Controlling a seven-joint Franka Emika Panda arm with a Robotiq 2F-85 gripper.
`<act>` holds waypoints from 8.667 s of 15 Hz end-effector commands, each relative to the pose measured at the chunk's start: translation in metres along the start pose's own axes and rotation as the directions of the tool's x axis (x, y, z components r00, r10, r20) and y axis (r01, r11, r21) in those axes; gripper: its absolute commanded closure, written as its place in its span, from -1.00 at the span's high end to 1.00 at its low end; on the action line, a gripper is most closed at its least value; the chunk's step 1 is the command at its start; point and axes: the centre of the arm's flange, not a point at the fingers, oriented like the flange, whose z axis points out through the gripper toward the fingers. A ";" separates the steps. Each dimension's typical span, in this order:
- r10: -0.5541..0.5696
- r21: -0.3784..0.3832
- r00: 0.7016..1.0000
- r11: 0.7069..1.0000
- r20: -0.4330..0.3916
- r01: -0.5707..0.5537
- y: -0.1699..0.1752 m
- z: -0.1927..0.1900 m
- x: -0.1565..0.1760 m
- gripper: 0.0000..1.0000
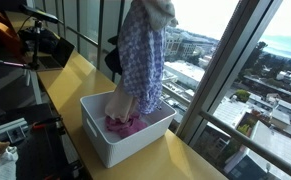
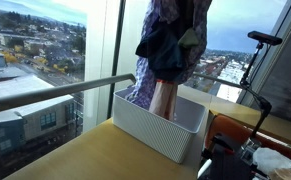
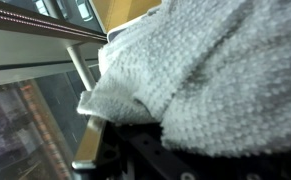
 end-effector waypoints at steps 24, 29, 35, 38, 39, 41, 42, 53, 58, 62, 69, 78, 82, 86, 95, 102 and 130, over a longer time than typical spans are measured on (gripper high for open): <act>-0.252 0.538 0.967 0.810 -0.037 0.231 -0.047 0.292 0.064 -1.00; -0.262 0.559 0.965 0.801 0.003 0.216 0.011 0.309 0.099 -0.83; -0.258 0.545 0.966 0.810 0.000 0.217 0.013 0.304 0.098 -0.50; -0.258 0.545 0.966 0.810 0.000 0.217 0.013 0.304 0.098 -0.50; -0.258 0.545 0.966 0.810 0.000 0.217 0.013 0.304 0.098 0.00; -0.262 0.547 0.965 0.808 0.003 0.218 0.014 0.307 0.098 0.13; -0.263 0.549 0.965 0.806 0.000 0.219 0.013 0.308 0.098 0.29; -0.305 0.446 0.951 0.844 -0.058 0.298 0.031 0.294 0.166 1.00; -0.362 0.369 0.929 0.855 -0.079 0.364 0.035 0.321 0.197 1.00; -0.392 0.401 0.916 0.829 -0.082 0.390 0.033 0.353 0.206 1.00; -0.411 0.467 0.909 0.791 -0.074 0.396 0.022 0.397 0.201 1.00; -0.419 0.539 0.907 0.752 -0.055 0.380 0.009 0.415 0.177 1.00; -0.428 0.589 0.903 0.719 -0.044 0.370 0.003 0.422 0.168 1.00; -0.429 0.620 0.901 0.691 -0.062 0.372 -0.006 0.437 0.170 0.31; -0.446 0.682 0.893 0.636 -0.056 0.360 -0.020 0.476 0.165 -1.00; -0.439 0.715 0.898 0.622 -0.020 0.320 -0.019 0.486 0.144 -0.97; -0.347 0.590 0.928 0.780 0.134 0.207 0.050 0.384 0.095 0.50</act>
